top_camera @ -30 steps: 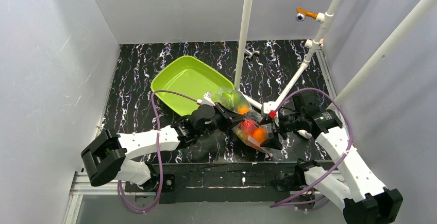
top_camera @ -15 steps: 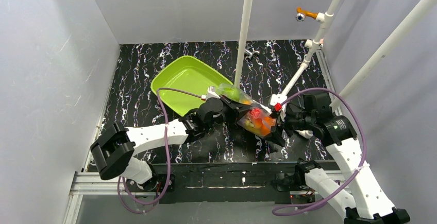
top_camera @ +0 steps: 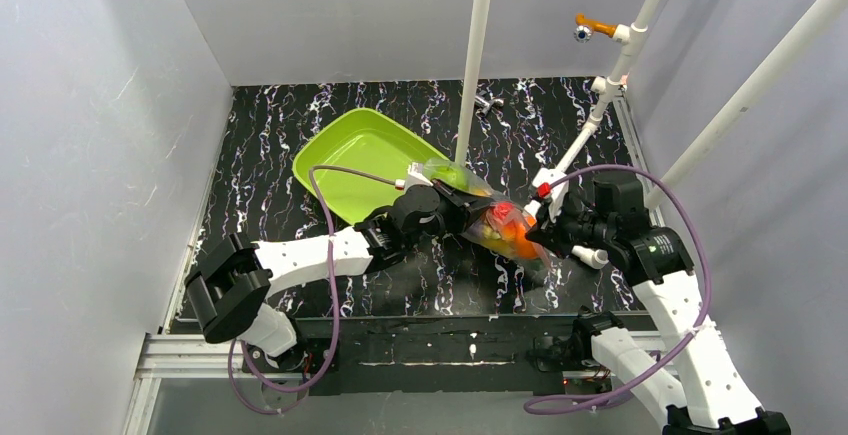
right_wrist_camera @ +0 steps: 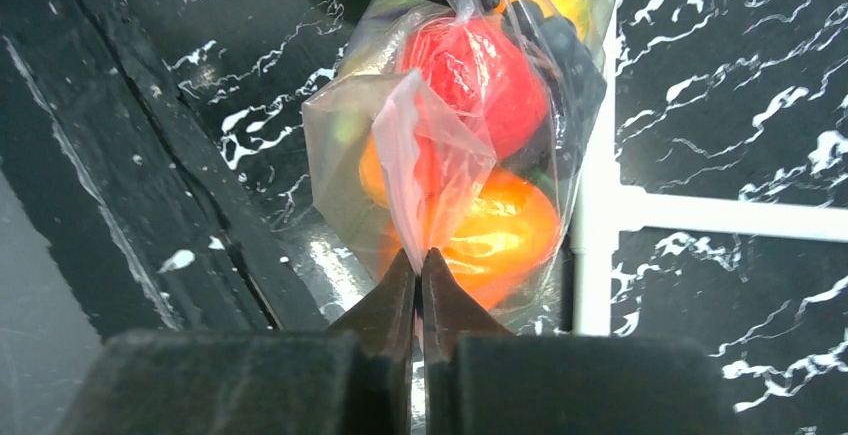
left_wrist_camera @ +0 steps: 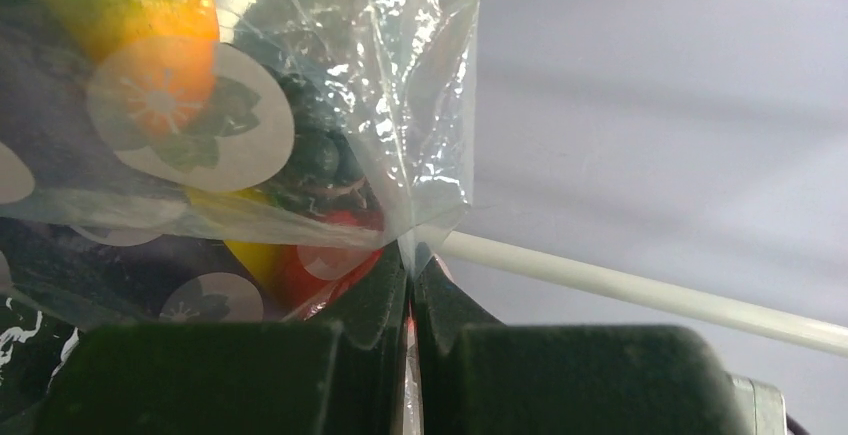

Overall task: Open the zip-top bag and remove the fake food
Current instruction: Adjust the zipper food storage bag at the center of the board.

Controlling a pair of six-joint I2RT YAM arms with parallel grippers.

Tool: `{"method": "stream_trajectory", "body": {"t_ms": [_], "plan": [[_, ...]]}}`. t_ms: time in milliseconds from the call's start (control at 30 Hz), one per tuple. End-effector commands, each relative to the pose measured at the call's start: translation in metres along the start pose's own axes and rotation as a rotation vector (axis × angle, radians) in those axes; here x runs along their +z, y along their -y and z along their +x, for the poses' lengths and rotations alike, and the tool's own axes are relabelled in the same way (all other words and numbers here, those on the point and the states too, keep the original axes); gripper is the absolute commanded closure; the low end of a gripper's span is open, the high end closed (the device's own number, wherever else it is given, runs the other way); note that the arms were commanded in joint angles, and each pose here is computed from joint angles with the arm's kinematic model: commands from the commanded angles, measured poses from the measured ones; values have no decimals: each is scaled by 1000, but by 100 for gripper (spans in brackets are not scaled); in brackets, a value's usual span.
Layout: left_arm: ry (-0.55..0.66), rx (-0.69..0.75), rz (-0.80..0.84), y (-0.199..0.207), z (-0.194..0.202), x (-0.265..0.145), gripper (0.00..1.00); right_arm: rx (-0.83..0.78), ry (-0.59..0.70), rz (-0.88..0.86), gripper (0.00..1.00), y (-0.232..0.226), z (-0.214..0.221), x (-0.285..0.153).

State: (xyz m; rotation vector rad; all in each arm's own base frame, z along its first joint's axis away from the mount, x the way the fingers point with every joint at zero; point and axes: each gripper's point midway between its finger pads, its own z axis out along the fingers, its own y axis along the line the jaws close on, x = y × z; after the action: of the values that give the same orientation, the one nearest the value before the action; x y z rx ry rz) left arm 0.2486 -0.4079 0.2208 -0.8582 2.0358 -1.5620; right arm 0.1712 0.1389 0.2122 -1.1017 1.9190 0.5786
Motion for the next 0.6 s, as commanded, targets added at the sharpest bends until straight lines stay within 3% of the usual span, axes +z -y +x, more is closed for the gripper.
{"method": "stream_trajectory", "body": {"t_ms": [0, 133, 233, 333, 433, 567], "plan": [[2, 33, 200, 71, 0, -16, 100, -16, 43, 27, 99, 7, -19, -6], [-51, 183, 265, 77, 9, -37, 100, -79, 55, 30, 99, 5, -40, -24], [-116, 328, 270, 67, 18, -58, 56, -111, 60, 43, 99, 5, -56, -38], [-200, 481, 254, 50, 26, -81, 29, -137, 62, 48, 99, 4, -66, -48], [-279, 661, 260, 39, 30, -106, 6, -181, 53, 38, 99, 4, -72, -54], [-292, 995, 252, 30, 16, -137, 2, -277, 49, -16, 99, -3, -79, -61]]}}
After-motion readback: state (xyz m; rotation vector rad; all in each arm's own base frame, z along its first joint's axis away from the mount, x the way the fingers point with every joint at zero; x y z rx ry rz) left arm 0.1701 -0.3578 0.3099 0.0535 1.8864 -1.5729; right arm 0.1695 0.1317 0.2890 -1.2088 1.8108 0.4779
